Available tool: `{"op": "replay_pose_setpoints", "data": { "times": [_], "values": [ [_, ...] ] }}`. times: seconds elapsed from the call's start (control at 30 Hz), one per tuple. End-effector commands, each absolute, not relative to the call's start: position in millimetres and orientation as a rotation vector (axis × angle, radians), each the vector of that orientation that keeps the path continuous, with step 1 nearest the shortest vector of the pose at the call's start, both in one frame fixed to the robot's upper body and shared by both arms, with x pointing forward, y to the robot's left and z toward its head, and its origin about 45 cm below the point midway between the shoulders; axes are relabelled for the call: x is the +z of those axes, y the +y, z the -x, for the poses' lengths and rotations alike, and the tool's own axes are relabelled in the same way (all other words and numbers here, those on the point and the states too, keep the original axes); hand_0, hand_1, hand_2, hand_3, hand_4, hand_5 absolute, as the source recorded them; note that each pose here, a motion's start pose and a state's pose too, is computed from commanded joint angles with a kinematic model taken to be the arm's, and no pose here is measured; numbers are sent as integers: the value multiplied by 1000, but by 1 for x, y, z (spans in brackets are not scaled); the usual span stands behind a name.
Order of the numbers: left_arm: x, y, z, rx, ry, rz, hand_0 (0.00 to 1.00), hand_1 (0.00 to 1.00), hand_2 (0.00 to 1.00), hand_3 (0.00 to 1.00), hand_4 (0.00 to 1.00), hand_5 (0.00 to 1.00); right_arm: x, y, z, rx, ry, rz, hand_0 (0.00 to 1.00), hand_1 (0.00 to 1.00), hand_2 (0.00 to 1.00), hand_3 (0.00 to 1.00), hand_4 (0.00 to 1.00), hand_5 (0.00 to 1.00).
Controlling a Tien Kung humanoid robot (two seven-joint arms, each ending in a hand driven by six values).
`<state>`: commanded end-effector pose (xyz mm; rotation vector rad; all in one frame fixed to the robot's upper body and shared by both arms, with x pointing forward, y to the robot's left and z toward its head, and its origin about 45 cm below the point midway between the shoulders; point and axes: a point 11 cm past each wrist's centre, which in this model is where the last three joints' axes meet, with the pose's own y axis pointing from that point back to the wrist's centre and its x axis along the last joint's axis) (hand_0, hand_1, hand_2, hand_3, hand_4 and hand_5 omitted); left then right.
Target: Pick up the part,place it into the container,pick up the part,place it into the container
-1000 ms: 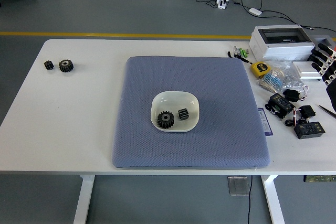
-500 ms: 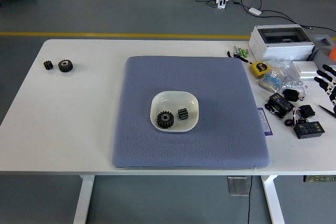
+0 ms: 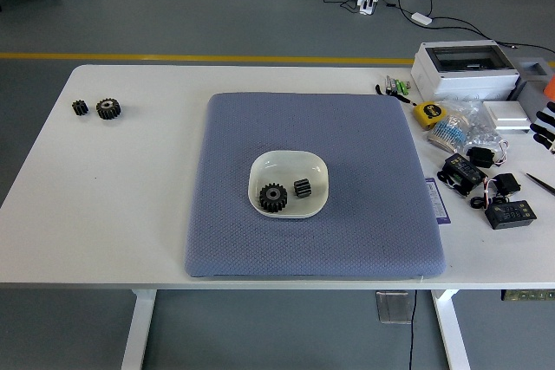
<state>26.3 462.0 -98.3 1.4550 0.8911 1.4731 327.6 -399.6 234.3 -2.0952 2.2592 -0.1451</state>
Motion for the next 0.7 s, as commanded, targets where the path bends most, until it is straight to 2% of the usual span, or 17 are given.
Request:
{"op": "replay_pose_setpoints", "data": {
  "times": [0.07, 0.1, 0.47, 0.5, 0.67, 0.7],
  "values": [
    [-99, 461, -27, 1469, 890, -1456, 713, 675, 677, 567, 602, 569, 237, -401, -328, -160, 2264, 2081, 887, 797, 818, 834, 998, 781],
    [-99, 461, -28, 1469, 888, -1455, 714, 675, 676, 567, 602, 569, 238, -401, -329, -163, 2265, 2077, 839, 787, 809, 810, 998, 749],
    [-99, 457, -35, 1473, 884, -1440, 713, 674, 677, 567, 602, 568, 244, -404, -332, -208, 2293, 2067, 821, 782, 805, 793, 998, 714],
    [-99, 457, -36, 1473, 884, -1439, 713, 675, 677, 567, 602, 568, 245, -405, -333, -213, 2294, 2066, 799, 764, 795, 749, 998, 599],
    [-100, 453, -39, 1474, 884, -1429, 713, 675, 677, 567, 602, 568, 249, -404, -336, -271, 2318, 2064, 799, 764, 795, 749, 998, 599],
    [-101, 453, -40, 1474, 883, -1426, 713, 675, 677, 567, 602, 568, 250, -404, -336, -282, 2324, 2065, 754, 729, 776, 719, 998, 532]
  ]
}}
